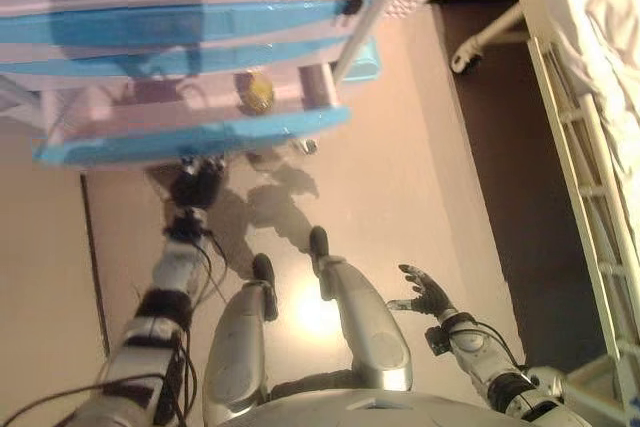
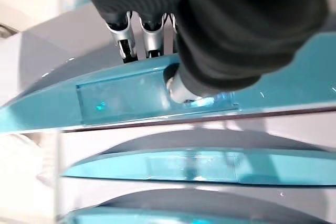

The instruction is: Open the drawer and pick up the medicine

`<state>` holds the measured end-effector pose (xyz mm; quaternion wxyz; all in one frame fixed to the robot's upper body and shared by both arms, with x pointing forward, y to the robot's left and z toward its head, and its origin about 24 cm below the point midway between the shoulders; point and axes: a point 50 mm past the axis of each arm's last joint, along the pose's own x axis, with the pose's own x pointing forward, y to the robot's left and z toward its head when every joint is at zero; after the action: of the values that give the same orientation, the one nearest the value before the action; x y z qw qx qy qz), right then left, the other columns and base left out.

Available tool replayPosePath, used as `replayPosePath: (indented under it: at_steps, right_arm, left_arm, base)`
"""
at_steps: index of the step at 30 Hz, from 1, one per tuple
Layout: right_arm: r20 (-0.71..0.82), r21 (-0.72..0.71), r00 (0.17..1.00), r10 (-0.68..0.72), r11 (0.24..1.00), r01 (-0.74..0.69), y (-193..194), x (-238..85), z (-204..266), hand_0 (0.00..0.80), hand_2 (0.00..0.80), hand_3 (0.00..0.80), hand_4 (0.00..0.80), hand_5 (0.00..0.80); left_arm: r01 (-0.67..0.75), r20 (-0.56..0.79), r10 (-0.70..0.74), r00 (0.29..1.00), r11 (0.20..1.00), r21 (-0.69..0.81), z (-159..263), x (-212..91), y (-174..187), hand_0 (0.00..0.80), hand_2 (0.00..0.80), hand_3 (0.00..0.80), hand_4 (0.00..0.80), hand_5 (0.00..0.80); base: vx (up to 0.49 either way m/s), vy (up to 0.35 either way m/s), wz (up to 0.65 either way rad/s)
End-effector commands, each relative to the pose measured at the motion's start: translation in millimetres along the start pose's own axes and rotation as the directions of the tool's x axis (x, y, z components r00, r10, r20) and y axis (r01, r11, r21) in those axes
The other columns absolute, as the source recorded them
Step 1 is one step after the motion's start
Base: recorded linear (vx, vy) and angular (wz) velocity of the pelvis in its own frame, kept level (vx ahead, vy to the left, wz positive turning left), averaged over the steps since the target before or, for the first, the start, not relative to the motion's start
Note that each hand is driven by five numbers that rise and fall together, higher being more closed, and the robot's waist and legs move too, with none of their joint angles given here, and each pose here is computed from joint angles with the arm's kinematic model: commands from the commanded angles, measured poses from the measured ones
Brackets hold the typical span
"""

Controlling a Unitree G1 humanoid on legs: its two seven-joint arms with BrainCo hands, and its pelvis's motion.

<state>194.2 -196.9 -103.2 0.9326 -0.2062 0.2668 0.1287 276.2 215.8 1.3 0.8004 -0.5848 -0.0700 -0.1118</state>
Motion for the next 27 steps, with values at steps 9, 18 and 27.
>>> replayPosePath:
  at_steps: [9,18,27]
  right_arm:
    - [-0.124,-0.04,0.99,-0.074,0.997,0.069,-40.3,-11.8,-24.2,0.0,0.0,0.0,0.0,0.0]
    - [-0.231,-0.011,0.962,-0.143,0.989,0.145,-61.8,-15.1,-39.2,0.0,0.0,0.0,0.0,0.0]
    - [-0.3,-0.08,0.945,-0.129,0.991,0.11,-35.0,-25.5,-60.3,0.0,0.0,0.0,0.0,0.0]
  left_arm:
    - [0.028,-0.023,-0.034,0.999,0.97,-0.241,-17.4,-135.3,35.9,0.8,0.8,0.8,0.8,0.8]
    - [-0.811,-0.253,0.771,0.584,0.565,-0.152,-30.1,-285.4,76.9,0.8,0.8,0.8,0.8,0.8]
    - [-0.833,-0.109,0.959,0.261,0.281,0.476,-2.2,-273.7,96.9,0.0,0.0,0.0,0.0,0.0]
  base:
    - [0.012,-0.087,0.76]
    - [-0.037,-0.006,0.34]
    - [0.049,0.037,0.12]
